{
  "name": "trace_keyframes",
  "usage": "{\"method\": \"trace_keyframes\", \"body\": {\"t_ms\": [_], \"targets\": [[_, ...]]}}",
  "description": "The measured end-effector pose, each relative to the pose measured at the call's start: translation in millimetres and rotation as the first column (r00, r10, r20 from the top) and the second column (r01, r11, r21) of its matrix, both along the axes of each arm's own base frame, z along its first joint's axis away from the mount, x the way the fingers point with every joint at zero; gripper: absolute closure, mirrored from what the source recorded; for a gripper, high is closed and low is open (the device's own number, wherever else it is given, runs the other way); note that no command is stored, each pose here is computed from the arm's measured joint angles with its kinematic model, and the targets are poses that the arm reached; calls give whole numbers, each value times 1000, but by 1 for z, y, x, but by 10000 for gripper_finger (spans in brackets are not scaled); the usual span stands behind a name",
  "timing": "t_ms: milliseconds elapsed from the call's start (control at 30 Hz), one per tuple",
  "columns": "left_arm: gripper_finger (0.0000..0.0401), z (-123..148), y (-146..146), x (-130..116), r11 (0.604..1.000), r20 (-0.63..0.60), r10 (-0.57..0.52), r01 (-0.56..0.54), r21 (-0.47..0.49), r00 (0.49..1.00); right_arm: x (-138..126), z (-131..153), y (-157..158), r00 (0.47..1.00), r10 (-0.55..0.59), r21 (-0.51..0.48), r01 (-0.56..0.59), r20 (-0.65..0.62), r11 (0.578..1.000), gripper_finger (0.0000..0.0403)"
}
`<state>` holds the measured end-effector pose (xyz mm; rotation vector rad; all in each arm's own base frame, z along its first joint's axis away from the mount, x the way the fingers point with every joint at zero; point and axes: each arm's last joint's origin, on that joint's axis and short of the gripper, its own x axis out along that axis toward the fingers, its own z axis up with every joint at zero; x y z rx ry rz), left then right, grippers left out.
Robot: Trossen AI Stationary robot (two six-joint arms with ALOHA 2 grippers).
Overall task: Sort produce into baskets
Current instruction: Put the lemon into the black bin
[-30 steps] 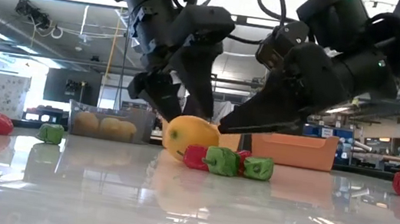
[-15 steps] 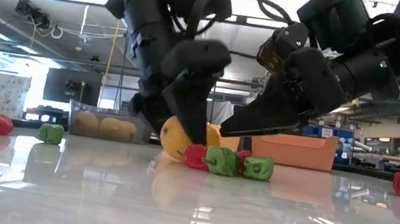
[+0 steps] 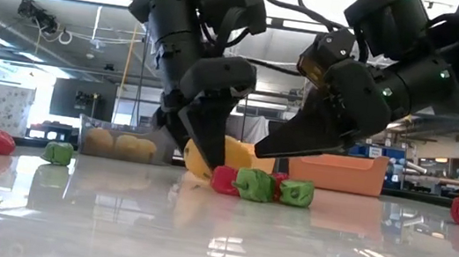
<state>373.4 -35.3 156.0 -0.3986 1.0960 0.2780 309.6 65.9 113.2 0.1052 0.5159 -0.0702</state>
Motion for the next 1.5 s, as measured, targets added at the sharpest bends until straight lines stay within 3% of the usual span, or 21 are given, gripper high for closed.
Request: {"method": "trace_keyframes", "body": {"t_ms": [67,267,567,867,1100,1300,1500], "targets": [[168,9,7,-3,999,-18,-25,25,24,1000,-1,0,3,1000,14,1,-14,-1,1000,205],[157,44,44,-20,989,-21,38,-34,141,999,-3,-1,11,999,34,-2,-34,-10,999,205],[161,92,109,-65,956,-44,156,-139,257,987,-4,-2,11,999,33,-3,-33,-23,999,205],[162,83,184,-113,906,-111,357,-316,281,927,-5,-3,11,999,27,5,-27,-43,1000,205],[162,70,236,-149,822,-73,527,-486,297,847,-5,-4,11,999,28,4,-28,-46,1000,205],[161,70,264,-178,740,-82,644,-592,319,761,-5,-4,10,999,14,15,-13,-44,1000,205],[137,70,272,-189,695,-84,690,-627,353,719,-4,-4,5,999,-15,27,16,-44,999,205]]}}
